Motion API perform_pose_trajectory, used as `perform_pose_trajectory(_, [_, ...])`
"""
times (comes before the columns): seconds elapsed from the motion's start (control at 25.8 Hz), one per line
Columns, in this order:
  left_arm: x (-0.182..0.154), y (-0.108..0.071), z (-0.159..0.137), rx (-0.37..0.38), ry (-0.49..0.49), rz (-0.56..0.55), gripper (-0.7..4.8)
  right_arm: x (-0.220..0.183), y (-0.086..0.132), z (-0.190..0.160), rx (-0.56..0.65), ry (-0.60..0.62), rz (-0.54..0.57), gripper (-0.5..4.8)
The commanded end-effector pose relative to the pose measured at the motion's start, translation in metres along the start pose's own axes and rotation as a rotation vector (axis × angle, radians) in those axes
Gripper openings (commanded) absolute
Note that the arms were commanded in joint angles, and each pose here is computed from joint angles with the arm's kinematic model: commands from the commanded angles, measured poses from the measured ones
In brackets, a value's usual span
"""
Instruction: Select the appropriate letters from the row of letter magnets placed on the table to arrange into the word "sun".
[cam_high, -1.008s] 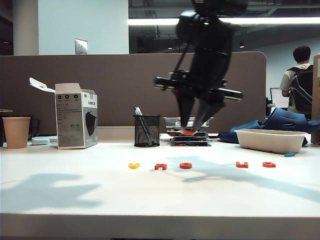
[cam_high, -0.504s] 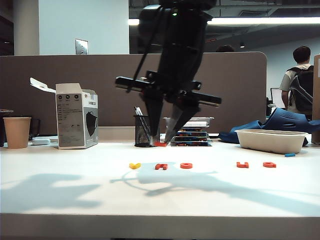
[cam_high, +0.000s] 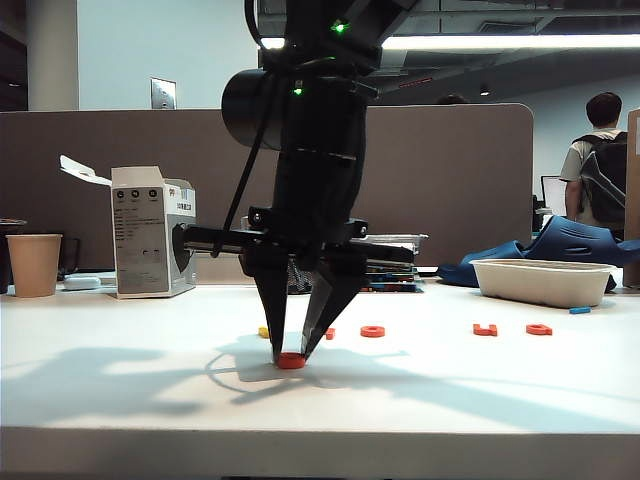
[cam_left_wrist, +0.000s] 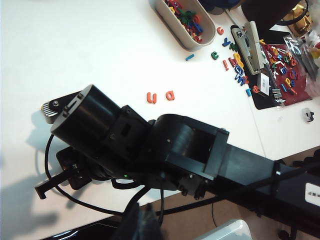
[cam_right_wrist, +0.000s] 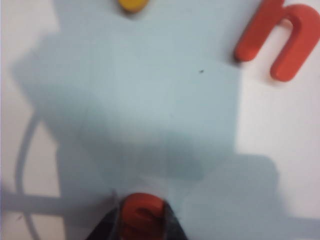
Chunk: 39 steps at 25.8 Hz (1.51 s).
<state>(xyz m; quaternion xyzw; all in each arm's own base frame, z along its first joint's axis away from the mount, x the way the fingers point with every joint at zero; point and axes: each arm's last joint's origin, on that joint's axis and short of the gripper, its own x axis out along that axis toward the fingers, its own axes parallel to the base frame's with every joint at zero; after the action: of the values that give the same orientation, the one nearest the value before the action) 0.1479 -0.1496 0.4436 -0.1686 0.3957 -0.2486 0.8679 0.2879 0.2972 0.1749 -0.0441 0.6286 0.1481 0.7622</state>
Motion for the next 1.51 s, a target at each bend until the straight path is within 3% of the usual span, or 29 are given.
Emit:
perform_pose_trajectory(0.04, [-0.002, -0.001, 0.001, 0.006, -0.008, -0.009, -0.05, 0.005, 0.000, -0.003, 0.001, 0.019, -0.015, 1.09])
perform_pose_trajectory(0.23, [-0.002, -0.001, 0.001, 0.006, -0.008, -0.009, -0.05, 0.005, 0.000, -0.004, 0.001, 0.027, -0.013, 1.82])
perform_pose_trajectory(0.5, [-0.002, -0.001, 0.000, 0.045, -0.008, -0.008, -0.05, 0.004, 0.000, -0.004, 0.001, 0.026, -0.010, 1.82])
perform_pose_trajectory(0.62, [-0.002, -0.001, 0.000, 0.047, -0.006, -0.010, -0.05, 0.001, 0.001, -0.004, 0.001, 0.032, 0.018, 2.24])
perform_pose_trajectory(1.12, [-0.002, -0.001, 0.000, 0.047, -0.006, -0.011, -0.05, -0.035, -0.002, 0.008, -0.026, -0.073, 0.045, 2.25])
perform_pose_trajectory(1.36, [-0.002, -0.001, 0.000, 0.048, -0.006, -0.010, -0.05, -0.051, -0.030, 0.029, 0.004, -0.129, -0.044, 2.25])
perform_pose_trajectory(1.51, [-0.002, -0.001, 0.000, 0.048, -0.005, -0.010, -0.05, -0.059, -0.078, 0.047, 0.123, -0.119, -0.087, 2.25])
